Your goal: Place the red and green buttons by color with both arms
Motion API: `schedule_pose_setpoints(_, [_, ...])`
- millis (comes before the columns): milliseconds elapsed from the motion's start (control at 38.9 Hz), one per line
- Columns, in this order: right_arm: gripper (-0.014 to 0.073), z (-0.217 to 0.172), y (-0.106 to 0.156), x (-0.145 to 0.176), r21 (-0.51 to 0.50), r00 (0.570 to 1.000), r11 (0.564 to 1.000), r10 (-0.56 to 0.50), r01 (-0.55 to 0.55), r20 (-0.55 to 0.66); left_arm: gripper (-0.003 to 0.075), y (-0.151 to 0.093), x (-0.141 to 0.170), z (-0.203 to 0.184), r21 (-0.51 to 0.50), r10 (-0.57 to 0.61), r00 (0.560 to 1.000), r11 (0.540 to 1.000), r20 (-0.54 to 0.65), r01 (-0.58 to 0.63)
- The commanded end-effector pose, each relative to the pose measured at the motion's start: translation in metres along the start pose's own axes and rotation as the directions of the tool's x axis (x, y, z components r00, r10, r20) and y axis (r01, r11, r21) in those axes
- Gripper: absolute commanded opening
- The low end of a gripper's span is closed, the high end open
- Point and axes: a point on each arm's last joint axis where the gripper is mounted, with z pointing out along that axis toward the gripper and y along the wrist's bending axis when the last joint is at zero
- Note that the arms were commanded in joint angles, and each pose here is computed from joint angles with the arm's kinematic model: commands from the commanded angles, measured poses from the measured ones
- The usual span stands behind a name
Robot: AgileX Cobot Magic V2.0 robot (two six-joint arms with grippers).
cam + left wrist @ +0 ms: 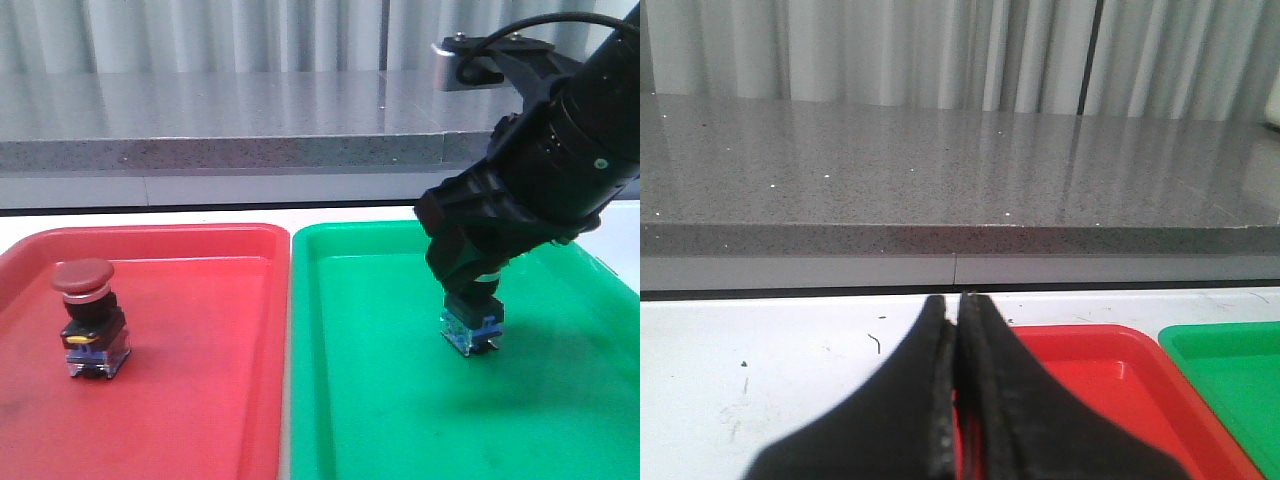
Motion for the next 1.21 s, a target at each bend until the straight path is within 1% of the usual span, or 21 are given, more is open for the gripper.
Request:
schedule_pose_setpoints(0, [0.0547,-0.013,0.002,-0.016,-0.007,0.996,1.000,0.002,-0.001,0.090,-0.0020,-0.001,-0.015,-0.006,0.008,-0.020,0.993,1.000,0.113,0.019])
schedule_pose_setpoints(128, [0.0547,-0.034,0.004,-0.031,-0.016,0.991,1.000,0.001,0.001,0.131,-0.0020,-0.001,-0.015,-0.006,0.008,-0.020,0.993,1.000,0.113,0.019])
schedule_pose_setpoints(205, [0.0537,-0.059,0.006,-0.047,-0.025,0.980,1.000,0.000,0.005,0.197,-0.0020,-0.001,-0.015,-0.006,0.008,-0.020,0.993,1.000,0.113,0.019])
schedule_pose_setpoints(257, [0.0514,-0.074,0.007,-0.058,-0.029,0.971,1.000,0.001,0.006,0.241,-0.0020,-0.001,-0.015,-0.006,0.008,-0.020,0.993,1.000,0.113,0.019])
schedule_pose_setpoints(308, [0.0466,-0.088,0.005,-0.066,-0.026,0.962,1.000,0.006,0.001,0.272,-0.0020,-0.001,-0.015,-0.006,0.008,-0.020,0.993,1.000,0.113,0.019])
schedule_pose_setpoints(385, [0.0335,-0.103,0.000,-0.076,-0.018,0.950,1.000,0.016,-0.011,0.311,-0.0020,-0.001,-0.015,-0.006,0.008,-0.020,0.993,1.000,0.113,0.019])
schedule_pose_setpoints(462, [0.0173,-0.116,-0.006,-0.081,-0.003,0.940,1.000,0.028,-0.028,0.339,-0.0020,-0.001,-0.015,-0.006,0.008,-0.020,0.993,1.000,0.113,0.019])
schedule_pose_setpoints(539, [0.0028,-0.128,-0.014,-0.082,0.013,0.930,0.999,0.040,-0.048,0.364,-0.0020,-0.001,-0.015,-0.006,0.008,-0.020,0.993,1.000,0.113,0.019])
schedule_pose_setpoints(616, [-0.0072,-0.140,-0.020,-0.081,0.030,0.916,0.997,0.050,-0.067,0.399,-0.0020,-0.001,-0.015,-0.006,0.008,-0.020,0.993,1.000,0.113,0.019])
schedule_pose_setpoints(745, [-0.0068,-0.162,-0.034,-0.073,0.079,0.892,0.992,0.055,-0.101,0.449,-0.0020,-0.001,-0.015,-0.006,0.008,-0.020,0.993,1.000,0.113,0.019])
schedule_pose_setpoints(847, [-0.0068,-0.176,-0.044,-0.054,0.114,0.875,0.984,0.070,-0.141,0.479,-0.0020,-0.001,-0.015,-0.006,0.008,-0.020,0.993,1.000,0.113,0.019])
schedule_pose_setpoints(950, [-0.0068,-0.187,-0.045,-0.028,0.126,0.848,0.980,0.067,-0.156,0.526,-0.0020,-0.001,-0.015,-0.006,0.008,-0.020,0.993,1.000,0.113,0.019])
schedule_pose_setpoints(976, [-0.0068,-0.187,-0.044,-0.019,0.128,0.843,0.980,0.064,-0.156,0.534,-0.0020,-0.001,-0.015,-0.006,0.008,-0.020,0.993,1.000,0.113,0.019])
schedule_pose_setpoints(1053, [-0.0068,-0.193,-0.040,0.008,0.127,0.811,0.980,0.053,-0.155,0.583,-0.0020,-0.001,-0.015,-0.006,0.008,-0.020,0.993,1.000,0.113,0.019])
schedule_pose_setpoints(1181, [-0.0068,-0.198,-0.035,0.051,0.127,0.781,0.980,0.042,-0.154,0.623,-0.0020,-0.001,-0.015,-0.006,0.008,-0.020,0.993,1.000,0.113,0.019])
